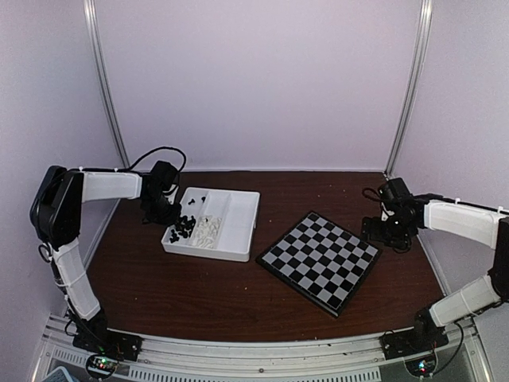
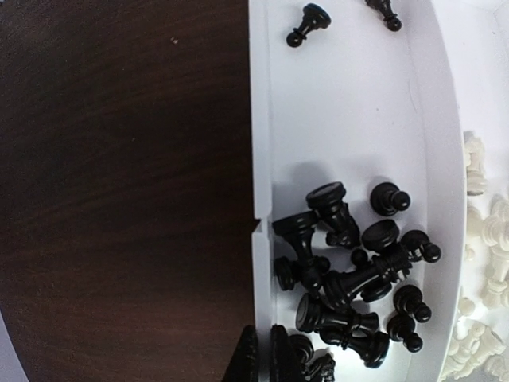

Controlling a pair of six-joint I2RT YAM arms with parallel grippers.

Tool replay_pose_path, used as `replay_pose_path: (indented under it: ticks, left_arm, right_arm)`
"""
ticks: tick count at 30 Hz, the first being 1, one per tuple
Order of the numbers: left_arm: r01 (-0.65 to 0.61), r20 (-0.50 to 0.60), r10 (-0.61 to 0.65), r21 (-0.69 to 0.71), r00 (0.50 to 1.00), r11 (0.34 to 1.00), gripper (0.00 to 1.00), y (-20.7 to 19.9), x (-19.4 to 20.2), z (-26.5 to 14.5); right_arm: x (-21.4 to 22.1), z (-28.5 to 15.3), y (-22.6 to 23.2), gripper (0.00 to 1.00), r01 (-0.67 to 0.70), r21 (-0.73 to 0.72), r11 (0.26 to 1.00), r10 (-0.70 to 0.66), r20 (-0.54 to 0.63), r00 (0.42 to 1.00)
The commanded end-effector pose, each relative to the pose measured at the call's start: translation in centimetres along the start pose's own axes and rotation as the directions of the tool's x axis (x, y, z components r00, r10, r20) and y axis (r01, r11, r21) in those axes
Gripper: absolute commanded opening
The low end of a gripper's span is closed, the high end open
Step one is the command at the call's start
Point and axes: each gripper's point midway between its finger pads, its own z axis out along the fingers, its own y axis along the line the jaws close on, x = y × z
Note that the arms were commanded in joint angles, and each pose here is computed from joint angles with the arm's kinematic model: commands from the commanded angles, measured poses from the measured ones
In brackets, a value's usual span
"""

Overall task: Set up the chess pieces on the board
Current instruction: Move the storage box to the center of the board.

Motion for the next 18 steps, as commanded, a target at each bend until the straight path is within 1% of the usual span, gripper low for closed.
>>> replay_pose_path:
  ticks: [1, 4, 5, 9, 11, 14, 18]
  left_arm:
    - [0.041, 0.041, -0.039, -0.033, 0.998, 0.999, 0.00, 1.2, 1.0, -1.0]
    - [0.053, 0.054, -0.051, -0.032, 0.997, 0.998, 0.00, 1.4, 1.3, -1.4]
    - [0.056, 0.059, -0.055, -0.029, 0.997, 0.998, 0.02, 1.4, 1.2, -1.7]
    - [0.070, 0.126, -0.071, 0.011, 0.989, 0.997, 0.20, 1.1, 0.3, -3.7]
    - [0.074, 0.162, -0.077, 0.024, 0.984, 0.997, 0.26, 1.1, -0.1, -4.9]
    - [0.073, 0.201, -0.078, 0.032, 0.976, 0.997, 0.31, 1.2, -0.3, -6.6]
    - [0.067, 0.232, -0.080, 0.061, 0.969, 0.996, 0.32, 0.9, 0.0, -8.4]
  right_arm:
    - [2.4, -0.9, -1.5, 1.00, -0.107, -0.002, 0.994, 0.107, -0.017, 0.994]
    - [3.8, -0.8, -0.9, 1.00, -0.156, -0.067, 0.985, 0.153, -0.047, 0.987]
    - [4.2, -0.6, -0.6, 1.00, -0.174, -0.091, 0.981, 0.169, -0.057, 0.984]
    - [5.9, 0.6, 0.9, 0.99, -0.255, -0.187, 0.949, 0.237, -0.115, 0.965]
    - [6.3, 1.1, 1.4, 0.99, -0.290, -0.216, 0.932, 0.266, -0.134, 0.955]
    - [6.6, 1.8, 2.0, 0.98, -0.321, -0.243, 0.915, 0.291, -0.153, 0.944]
    - [5.2, 2.6, 3.9, 0.97, -0.330, -0.316, 0.889, 0.294, -0.158, 0.943]
